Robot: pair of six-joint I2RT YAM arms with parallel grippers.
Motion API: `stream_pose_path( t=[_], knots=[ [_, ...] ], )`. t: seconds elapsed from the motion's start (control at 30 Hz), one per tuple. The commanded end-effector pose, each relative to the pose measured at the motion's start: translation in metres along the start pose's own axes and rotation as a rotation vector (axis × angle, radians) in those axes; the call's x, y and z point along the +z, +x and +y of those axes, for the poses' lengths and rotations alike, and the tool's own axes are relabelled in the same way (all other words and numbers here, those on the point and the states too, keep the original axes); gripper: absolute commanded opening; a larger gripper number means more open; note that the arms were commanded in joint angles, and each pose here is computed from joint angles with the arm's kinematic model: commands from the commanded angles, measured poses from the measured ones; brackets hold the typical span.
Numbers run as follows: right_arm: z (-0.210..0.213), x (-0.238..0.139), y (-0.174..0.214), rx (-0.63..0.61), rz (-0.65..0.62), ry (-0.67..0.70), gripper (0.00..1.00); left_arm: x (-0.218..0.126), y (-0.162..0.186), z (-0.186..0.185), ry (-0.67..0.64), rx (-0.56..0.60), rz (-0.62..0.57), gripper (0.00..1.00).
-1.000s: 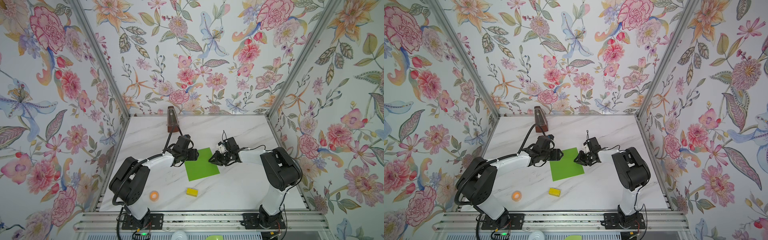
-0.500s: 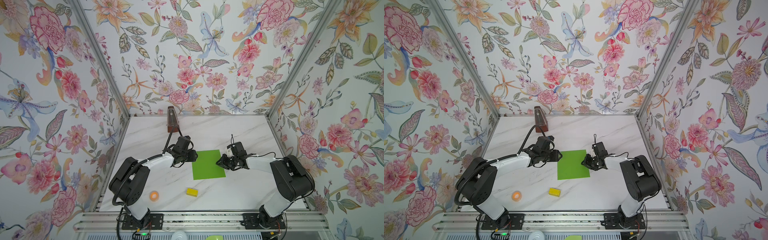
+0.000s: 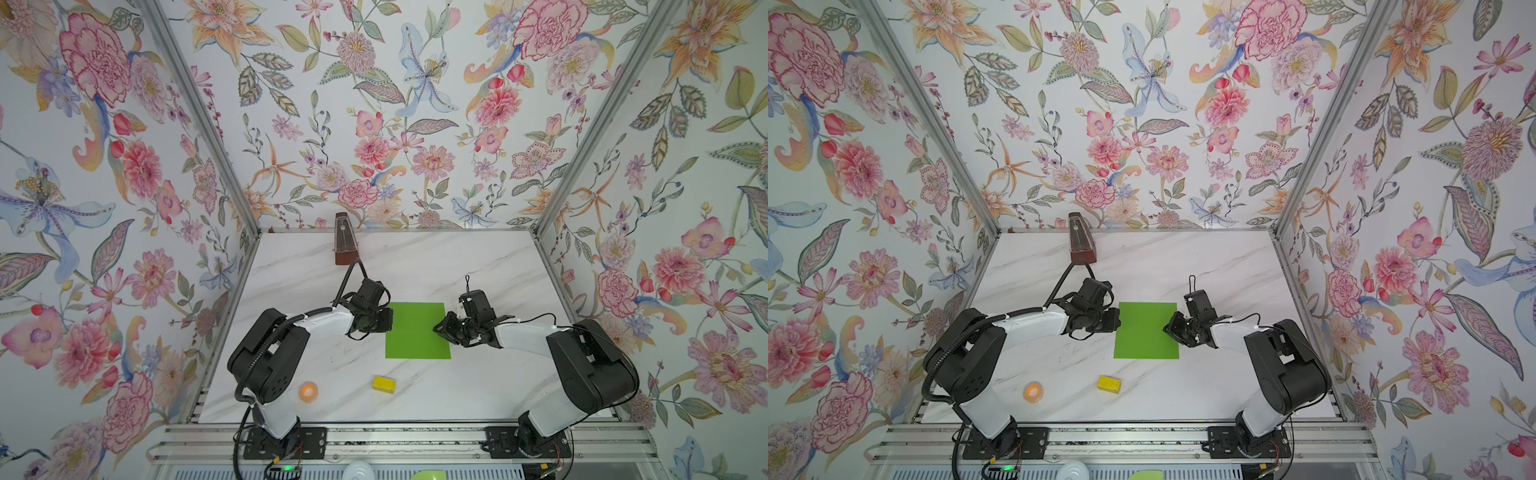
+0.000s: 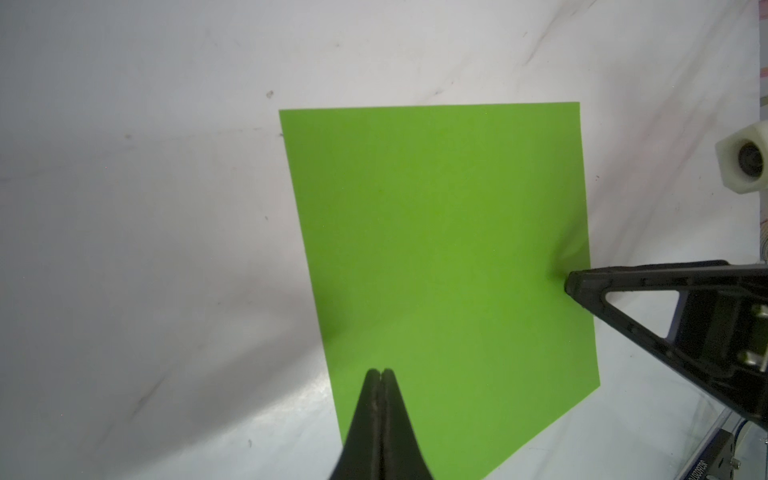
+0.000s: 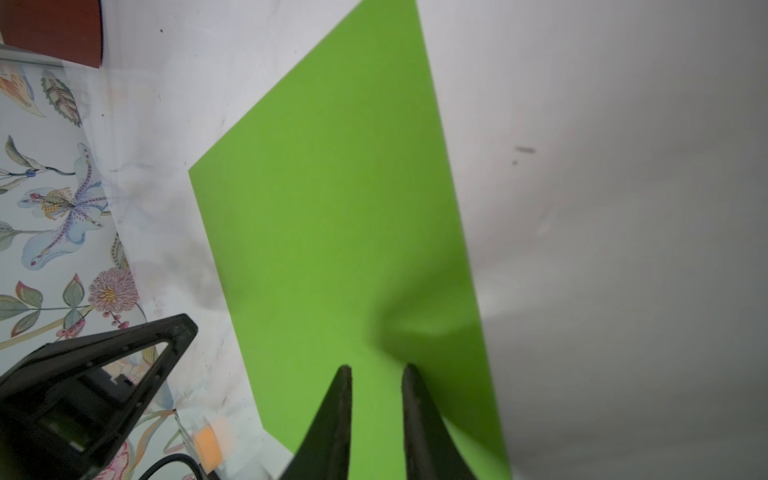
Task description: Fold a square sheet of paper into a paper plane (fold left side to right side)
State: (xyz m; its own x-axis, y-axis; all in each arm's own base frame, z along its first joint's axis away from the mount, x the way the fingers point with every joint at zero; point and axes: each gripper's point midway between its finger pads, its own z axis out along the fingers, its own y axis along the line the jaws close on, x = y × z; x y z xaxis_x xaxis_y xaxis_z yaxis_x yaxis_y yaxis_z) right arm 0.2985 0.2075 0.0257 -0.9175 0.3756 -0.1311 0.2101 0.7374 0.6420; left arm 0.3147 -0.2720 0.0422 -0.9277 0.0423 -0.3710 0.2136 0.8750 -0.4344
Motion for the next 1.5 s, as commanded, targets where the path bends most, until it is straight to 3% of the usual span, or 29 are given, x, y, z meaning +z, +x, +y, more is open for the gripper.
stream_pose_path(
  t=[0.0, 0.17, 0.4, 0.73, 0.87, 1.47],
  knots=[
    [0.009, -0.009, -0.002, -0.011, -0.015, -0.008, 0.26, 0.004, 0.001, -0.004, 0.001, 0.009, 0.022, 0.0],
    [0.022, -0.024, -0.015, -0.06, -0.035, -0.014, 0.31, 0.009, 0.004, 0.0, -0.015, 0.002, 0.035, 0.0],
    [0.006, -0.033, -0.019, -0.072, 0.0, 0.038, 0.41, 0.017, 0.008, 0.0, -0.003, 0.002, 0.063, 0.0],
    [-0.024, -0.026, -0.019, -0.05, 0.058, 0.108, 0.67, 0.022, 0.02, 0.011, -0.045, -0.014, 0.106, 0.0],
    [-0.025, -0.017, -0.012, -0.056, 0.101, 0.1, 0.72, 0.024, 0.024, 0.014, -0.06, -0.021, 0.123, 0.0],
    [0.049, 0.014, 0.031, 0.046, 0.209, -0.309, 0.81, 0.037, 0.033, 0.021, -0.06, -0.085, 0.14, 0.0]
  ],
)
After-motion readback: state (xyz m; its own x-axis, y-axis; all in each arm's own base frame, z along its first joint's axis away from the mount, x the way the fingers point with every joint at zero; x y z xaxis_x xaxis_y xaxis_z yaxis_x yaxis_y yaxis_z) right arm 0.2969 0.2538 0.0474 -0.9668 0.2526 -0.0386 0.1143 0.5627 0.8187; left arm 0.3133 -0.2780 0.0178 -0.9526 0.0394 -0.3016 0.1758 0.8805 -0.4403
